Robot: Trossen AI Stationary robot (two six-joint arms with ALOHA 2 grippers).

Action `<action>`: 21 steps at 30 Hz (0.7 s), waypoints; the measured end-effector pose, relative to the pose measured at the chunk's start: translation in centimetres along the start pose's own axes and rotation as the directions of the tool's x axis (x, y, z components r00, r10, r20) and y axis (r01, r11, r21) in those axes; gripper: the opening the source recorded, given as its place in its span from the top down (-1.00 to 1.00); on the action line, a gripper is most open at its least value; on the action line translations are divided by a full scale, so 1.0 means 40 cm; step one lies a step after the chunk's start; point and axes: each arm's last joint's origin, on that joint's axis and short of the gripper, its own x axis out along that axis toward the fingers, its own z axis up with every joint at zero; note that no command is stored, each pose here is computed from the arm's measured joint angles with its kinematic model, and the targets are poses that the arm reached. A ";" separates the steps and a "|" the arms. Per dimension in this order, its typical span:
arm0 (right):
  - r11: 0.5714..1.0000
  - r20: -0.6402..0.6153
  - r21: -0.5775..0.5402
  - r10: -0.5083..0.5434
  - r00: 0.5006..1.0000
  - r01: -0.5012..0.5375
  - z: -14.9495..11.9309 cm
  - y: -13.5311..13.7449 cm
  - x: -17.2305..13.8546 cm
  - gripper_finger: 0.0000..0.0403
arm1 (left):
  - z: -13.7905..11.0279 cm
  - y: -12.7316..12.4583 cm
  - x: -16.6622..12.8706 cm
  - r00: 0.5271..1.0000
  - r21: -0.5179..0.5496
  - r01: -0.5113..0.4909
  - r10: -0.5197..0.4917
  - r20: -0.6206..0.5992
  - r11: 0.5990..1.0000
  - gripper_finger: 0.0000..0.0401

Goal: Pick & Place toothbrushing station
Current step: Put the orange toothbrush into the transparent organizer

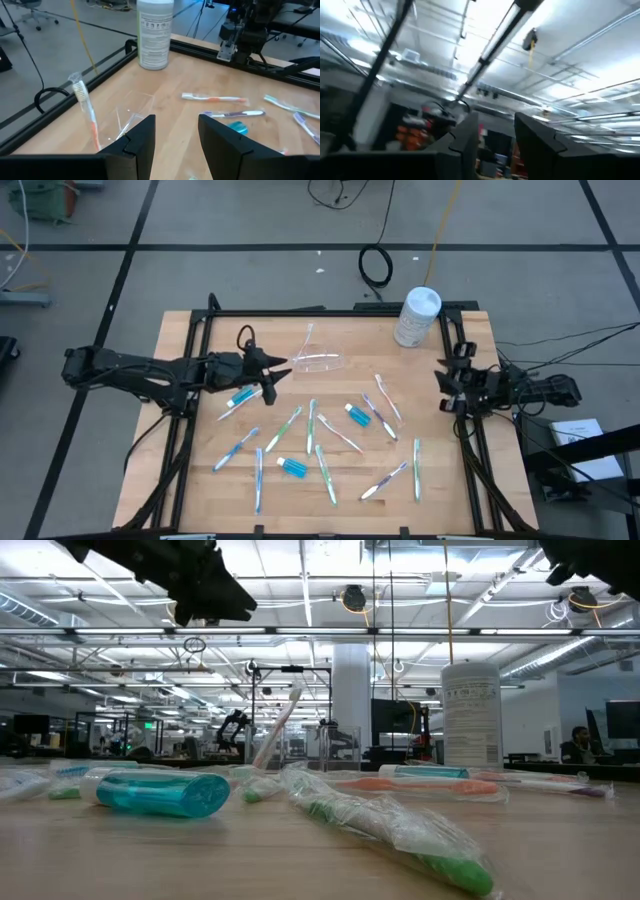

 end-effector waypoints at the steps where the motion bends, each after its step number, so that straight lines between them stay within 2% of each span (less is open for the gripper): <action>1: 1.000 -0.004 0.017 -0.001 1.000 0.001 -0.002 0.001 0.004 0.41 | 0.001 0.003 0.001 1.000 -0.002 -0.006 0.006 0.001 1.000 0.24; 7: 0.997 -0.175 0.067 0.047 0.984 -0.035 -0.027 0.020 0.076 0.43 | 0.013 0.029 0.009 0.998 -0.029 -0.048 0.049 0.032 0.998 0.24; 9: 0.997 -0.281 0.079 0.036 0.959 -0.015 -0.042 0.028 0.119 0.45 | 0.018 0.038 0.012 0.997 -0.040 -0.061 0.063 0.049 0.997 0.24; 10: 0.997 -0.364 0.078 0.032 0.931 -0.004 -0.058 0.034 0.137 0.45 | 0.021 0.041 0.013 0.996 -0.045 -0.065 0.068 0.057 0.997 0.24; 12: 0.997 -0.537 0.074 0.022 0.843 0.021 -0.092 0.048 0.171 0.45 | 0.025 0.047 0.014 0.995 -0.053 -0.074 0.077 0.070 0.996 0.24; 15: 0.998 -0.755 0.049 0.005 0.656 0.049 -0.142 0.066 0.201 0.43 | 0.031 0.055 0.016 0.992 -0.063 -0.084 0.089 0.088 0.995 0.24; 19: 0.996 -0.914 0.016 -0.021 0.406 0.089 -0.197 0.084 0.205 0.35 | 0.037 0.064 0.018 0.989 -0.037 -0.100 0.103 0.105 0.994 0.24; 21: 0.991 -0.945 0.021 -0.023 0.326 0.133 -0.223 0.090 0.194 0.29 | 0.040 0.069 0.019 0.987 -0.027 -0.107 0.109 0.117 0.994 0.24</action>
